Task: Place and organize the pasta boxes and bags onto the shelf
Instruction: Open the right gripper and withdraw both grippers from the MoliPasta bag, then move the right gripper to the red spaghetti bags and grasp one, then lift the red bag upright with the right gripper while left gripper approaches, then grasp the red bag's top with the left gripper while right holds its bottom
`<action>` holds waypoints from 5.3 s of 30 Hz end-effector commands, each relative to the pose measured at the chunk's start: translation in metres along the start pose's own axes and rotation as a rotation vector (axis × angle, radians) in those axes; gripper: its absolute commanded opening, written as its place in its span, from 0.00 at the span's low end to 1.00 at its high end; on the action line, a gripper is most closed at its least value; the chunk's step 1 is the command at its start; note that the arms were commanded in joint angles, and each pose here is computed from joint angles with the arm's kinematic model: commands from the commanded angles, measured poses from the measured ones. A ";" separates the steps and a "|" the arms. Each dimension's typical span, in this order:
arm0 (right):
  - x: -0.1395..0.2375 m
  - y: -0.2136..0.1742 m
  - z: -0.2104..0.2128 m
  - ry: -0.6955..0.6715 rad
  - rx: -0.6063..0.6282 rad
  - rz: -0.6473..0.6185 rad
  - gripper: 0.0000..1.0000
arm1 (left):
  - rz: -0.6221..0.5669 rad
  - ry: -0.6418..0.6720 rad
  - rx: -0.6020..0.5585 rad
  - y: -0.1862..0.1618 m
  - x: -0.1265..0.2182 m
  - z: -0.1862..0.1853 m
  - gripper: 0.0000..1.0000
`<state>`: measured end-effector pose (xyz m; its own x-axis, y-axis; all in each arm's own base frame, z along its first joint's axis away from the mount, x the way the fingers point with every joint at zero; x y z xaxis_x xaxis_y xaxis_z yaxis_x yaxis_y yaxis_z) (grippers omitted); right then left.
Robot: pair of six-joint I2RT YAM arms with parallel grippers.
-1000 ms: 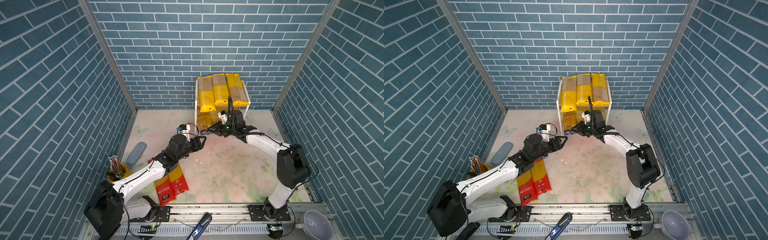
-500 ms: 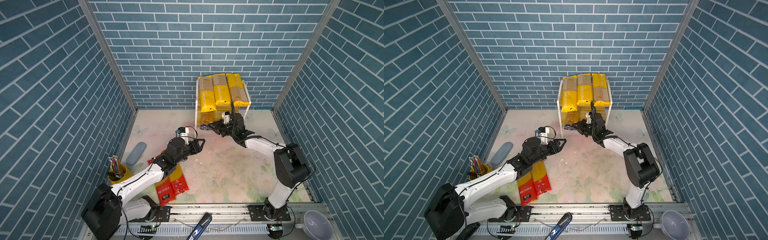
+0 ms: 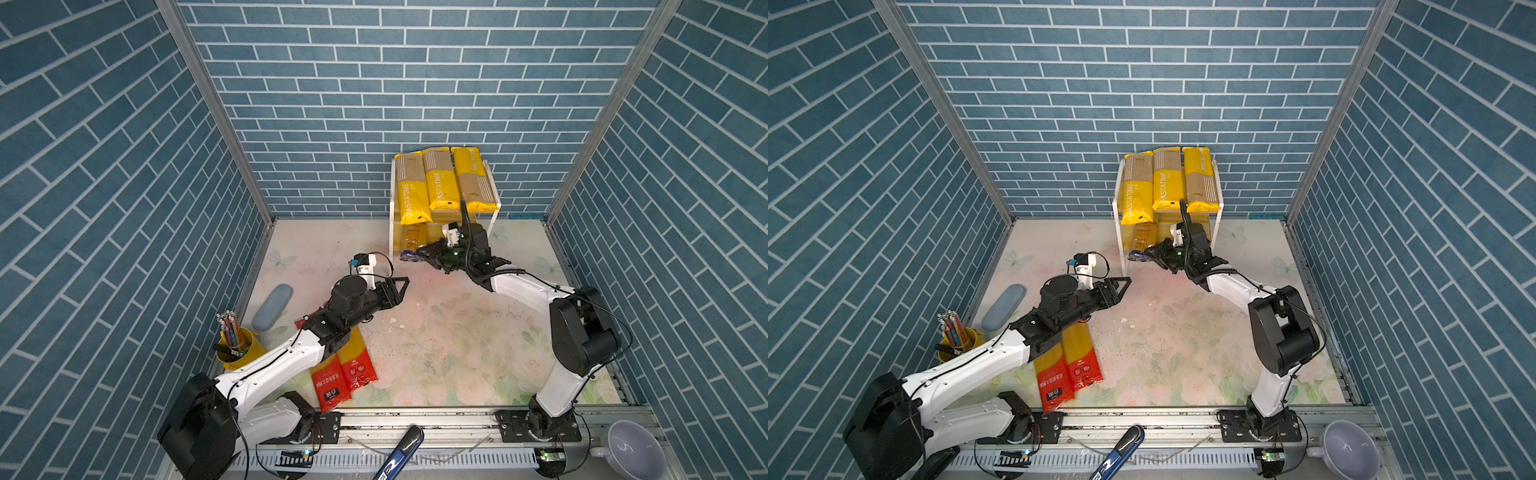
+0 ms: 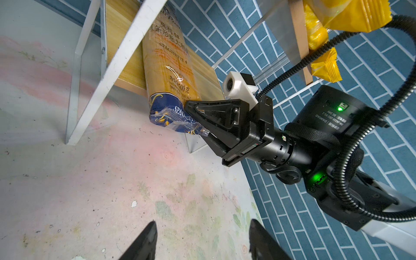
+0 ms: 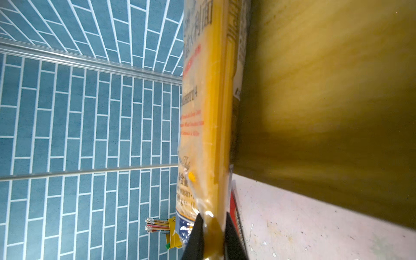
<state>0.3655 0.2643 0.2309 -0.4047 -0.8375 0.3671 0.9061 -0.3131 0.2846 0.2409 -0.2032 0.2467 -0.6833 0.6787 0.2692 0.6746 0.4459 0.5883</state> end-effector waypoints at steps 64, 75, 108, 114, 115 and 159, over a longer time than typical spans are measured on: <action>-0.106 -0.223 -0.011 -0.197 0.291 0.542 0.37 | 0.167 0.872 0.060 -0.076 0.100 0.141 0.68; -0.132 -0.235 -0.020 -0.174 0.230 0.593 0.35 | 0.157 0.848 0.106 -0.081 0.096 0.147 0.66; 0.021 -0.144 -0.050 0.114 -0.132 0.151 0.00 | 0.064 0.200 0.138 -0.016 0.015 0.044 0.71; 0.049 -0.142 -0.036 0.134 -0.078 0.120 0.00 | 0.058 0.094 0.203 -0.019 -0.001 0.042 0.75; 0.055 -0.142 -0.035 0.128 -0.069 0.116 0.00 | 0.054 0.080 0.209 -0.019 -0.002 0.042 0.76; 0.134 -0.105 0.085 0.470 0.297 0.042 0.00 | 0.079 -0.416 0.205 -0.013 -0.035 -0.043 0.83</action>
<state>0.2086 0.2216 0.2817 -0.2403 -0.9576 0.1590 0.8945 -0.1548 0.4195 0.2434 -0.2529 0.2456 -0.5116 0.8588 0.0257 0.8007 0.4657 0.3768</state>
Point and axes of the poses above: each gripper's point midway between its finger pads, its own x axis back along the fingers, its own z axis along the line the jaws close on, y = z × x, the point moved 8 cm from there along x, back along the fingers, and after that the axes turned 2 degrees about x, right-handed, at the moved point
